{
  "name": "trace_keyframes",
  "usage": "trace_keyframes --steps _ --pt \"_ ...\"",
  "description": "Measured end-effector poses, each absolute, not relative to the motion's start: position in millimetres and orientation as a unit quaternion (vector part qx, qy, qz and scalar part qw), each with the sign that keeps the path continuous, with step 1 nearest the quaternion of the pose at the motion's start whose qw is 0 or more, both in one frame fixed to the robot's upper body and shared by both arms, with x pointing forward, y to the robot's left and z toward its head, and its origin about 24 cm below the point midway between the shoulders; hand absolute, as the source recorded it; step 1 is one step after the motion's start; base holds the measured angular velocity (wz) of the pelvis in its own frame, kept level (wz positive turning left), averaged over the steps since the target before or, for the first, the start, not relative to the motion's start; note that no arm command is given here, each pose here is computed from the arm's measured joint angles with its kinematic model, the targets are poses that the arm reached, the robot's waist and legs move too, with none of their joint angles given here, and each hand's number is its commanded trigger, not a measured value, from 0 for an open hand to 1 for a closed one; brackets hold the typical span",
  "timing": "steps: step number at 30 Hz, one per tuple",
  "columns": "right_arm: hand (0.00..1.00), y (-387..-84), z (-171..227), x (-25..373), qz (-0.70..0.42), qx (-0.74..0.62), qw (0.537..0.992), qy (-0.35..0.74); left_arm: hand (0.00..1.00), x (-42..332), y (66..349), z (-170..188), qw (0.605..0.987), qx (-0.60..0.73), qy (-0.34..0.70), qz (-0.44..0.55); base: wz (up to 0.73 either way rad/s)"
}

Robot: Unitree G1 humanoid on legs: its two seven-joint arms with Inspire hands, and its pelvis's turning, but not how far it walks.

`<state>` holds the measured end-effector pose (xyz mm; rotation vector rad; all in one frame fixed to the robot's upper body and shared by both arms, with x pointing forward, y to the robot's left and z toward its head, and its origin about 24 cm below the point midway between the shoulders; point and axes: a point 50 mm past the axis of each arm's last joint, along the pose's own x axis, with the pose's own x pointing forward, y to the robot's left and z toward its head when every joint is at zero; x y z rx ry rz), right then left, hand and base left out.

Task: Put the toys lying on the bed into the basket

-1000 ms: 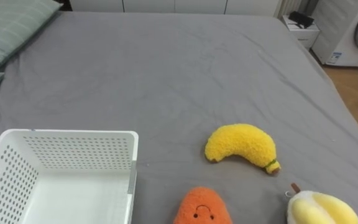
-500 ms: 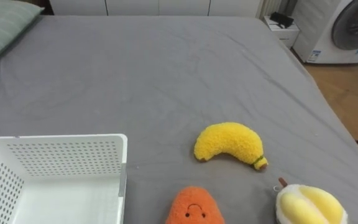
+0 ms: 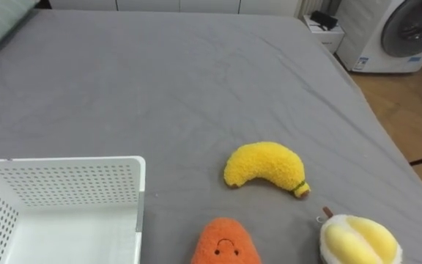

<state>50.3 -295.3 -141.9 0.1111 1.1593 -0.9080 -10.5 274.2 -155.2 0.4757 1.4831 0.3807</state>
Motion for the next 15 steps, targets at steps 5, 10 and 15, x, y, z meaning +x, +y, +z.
trace_keyframes --steps 5,10,15 --pt "0.0 -309.0 -120.6 84.6 -0.417 0.003 0.788 0.452 0.0 -9.8 274.3 -155.0 0.697 0.219 0.661 0.172 0.0" --pt "0.0 -309.8 -99.1 119.8 -0.396 -0.036 0.833 0.384 0.0 -8.6 273.0 -155.4 0.698 0.224 0.66 0.165 -0.05" --pt "0.0 -304.0 -76.9 148.1 -0.372 -0.053 0.869 0.321 0.0 -6.6 272.1 -155.7 0.7 0.228 0.658 0.157 -0.06"
